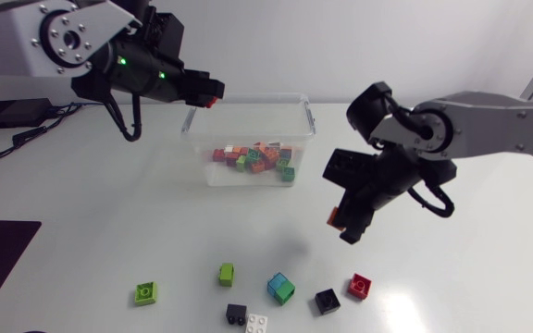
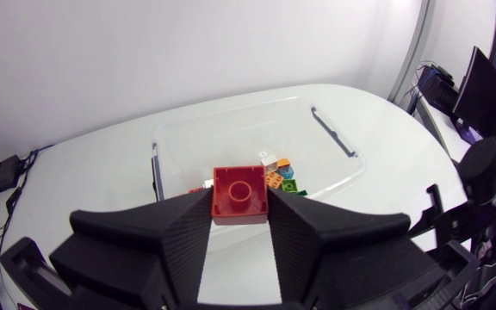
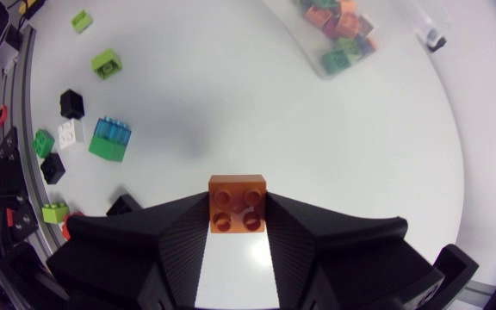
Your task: Place the duplo bricks in the container
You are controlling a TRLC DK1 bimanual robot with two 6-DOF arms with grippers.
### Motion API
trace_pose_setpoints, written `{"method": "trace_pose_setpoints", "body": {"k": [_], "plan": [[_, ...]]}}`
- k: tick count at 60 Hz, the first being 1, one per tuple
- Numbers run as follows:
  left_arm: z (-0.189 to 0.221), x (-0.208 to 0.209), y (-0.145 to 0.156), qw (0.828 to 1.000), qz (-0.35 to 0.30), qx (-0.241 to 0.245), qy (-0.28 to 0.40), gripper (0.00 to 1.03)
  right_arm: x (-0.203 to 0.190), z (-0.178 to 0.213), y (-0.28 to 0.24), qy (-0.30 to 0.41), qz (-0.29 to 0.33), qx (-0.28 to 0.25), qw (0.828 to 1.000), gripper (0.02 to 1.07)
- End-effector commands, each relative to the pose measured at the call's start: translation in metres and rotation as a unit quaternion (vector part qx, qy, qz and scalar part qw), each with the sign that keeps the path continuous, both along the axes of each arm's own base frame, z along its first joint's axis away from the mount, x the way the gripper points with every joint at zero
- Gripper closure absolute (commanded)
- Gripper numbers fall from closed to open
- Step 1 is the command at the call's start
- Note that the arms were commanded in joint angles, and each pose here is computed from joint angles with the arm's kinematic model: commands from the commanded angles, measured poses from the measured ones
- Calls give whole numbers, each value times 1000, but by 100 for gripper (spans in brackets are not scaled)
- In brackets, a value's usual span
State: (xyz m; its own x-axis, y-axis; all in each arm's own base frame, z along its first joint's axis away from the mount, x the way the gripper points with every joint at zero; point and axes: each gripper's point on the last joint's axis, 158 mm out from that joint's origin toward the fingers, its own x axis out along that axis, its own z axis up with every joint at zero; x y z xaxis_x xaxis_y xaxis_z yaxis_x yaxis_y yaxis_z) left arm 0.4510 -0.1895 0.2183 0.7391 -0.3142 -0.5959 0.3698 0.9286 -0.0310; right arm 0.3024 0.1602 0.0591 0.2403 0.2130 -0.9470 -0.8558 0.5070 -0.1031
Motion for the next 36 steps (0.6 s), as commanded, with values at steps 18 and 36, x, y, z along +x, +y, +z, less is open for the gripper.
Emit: {"method": "trace_pose_setpoints", "body": {"k": [18,36], "plan": [[-26,76,0,999,32,-15,3,60,57,80,39,-70,-62,104,990,75],[9,67,-1,999,-14,41,-18,20,117,135,61,-140,-110,178,968,75]]}}
